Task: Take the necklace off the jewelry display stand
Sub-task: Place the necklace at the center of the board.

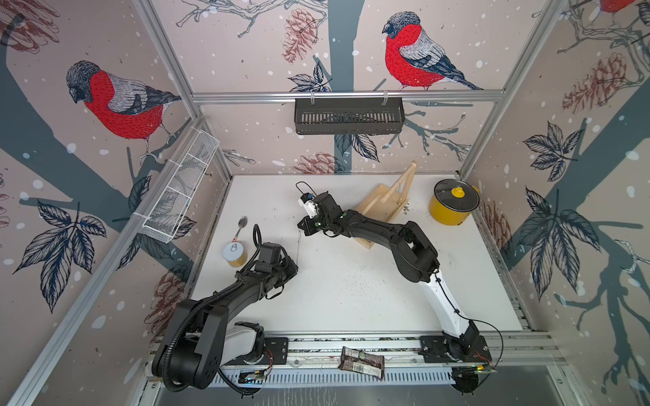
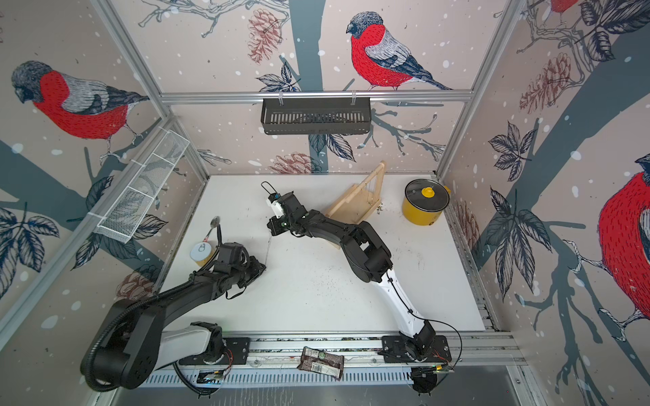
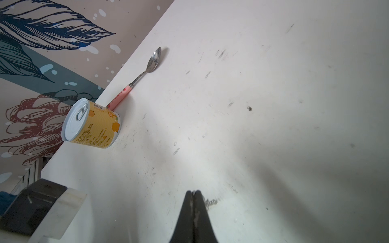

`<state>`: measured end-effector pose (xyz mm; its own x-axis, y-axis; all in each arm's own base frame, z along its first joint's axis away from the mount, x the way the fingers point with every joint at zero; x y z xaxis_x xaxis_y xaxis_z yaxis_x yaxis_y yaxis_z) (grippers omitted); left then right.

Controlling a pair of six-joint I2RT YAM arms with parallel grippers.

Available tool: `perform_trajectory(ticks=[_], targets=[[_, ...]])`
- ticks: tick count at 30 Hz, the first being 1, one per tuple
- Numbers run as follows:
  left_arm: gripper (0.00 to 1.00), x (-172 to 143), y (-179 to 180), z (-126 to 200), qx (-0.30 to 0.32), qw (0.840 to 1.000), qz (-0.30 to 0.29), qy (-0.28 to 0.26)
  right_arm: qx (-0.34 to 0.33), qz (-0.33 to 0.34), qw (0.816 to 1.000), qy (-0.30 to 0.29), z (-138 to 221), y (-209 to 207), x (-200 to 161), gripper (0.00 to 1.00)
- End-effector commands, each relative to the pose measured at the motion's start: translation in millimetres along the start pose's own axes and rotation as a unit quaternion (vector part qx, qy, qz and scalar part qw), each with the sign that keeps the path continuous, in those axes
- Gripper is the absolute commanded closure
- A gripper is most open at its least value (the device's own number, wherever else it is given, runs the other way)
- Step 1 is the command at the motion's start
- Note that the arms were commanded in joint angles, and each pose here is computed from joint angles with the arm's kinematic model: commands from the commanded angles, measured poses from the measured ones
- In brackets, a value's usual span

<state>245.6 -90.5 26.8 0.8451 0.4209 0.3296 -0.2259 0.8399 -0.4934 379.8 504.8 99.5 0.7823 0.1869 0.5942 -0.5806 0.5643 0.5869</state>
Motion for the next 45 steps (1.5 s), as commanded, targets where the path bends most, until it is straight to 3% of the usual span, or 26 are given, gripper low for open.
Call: perform_trajectory(ticks=[1,8,17,23,45], targets=[[0.81,-45.8,62.7,10.6,0.158,0.984,0.038,0.078,0.014,-0.001,1.000,-0.015,3.7,7.2,8.7,0.97],[0.75,-34.1,55.1,15.8,0.144,0.988,0.036,0.051,0.016,-0.002,1.000,-0.014,1.8,6.5,7.7,0.97],[0.31,-8.4,28.8,28.0,0.093,0.995,0.028,-0.002,0.007,-0.005,1.000,-0.011,-6.5,-4.1,11.3,0.97],[0.16,-1.0,19.3,32.3,0.069,0.997,0.032,-0.019,-0.002,-0.005,1.000,-0.007,-13.4,-11.2,12.3,0.97],[0.12,4.2,12.7,38.8,0.056,0.998,0.019,-0.031,-0.012,-0.011,1.000,0.001,-30.6,-32.9,8.6,0.96]])
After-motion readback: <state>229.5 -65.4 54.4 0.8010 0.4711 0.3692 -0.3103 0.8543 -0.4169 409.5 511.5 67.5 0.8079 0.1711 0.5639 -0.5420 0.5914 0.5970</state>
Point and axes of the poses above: each gripper's point midway between its finger pads, its own z axis back along the fingers, its own y axis along the line the jaws close on, x = y × z, the point moved 2 cm from there along z, back along the fingers, and after that the axes turned 11 degrees about -z, right-handed, at the moved point
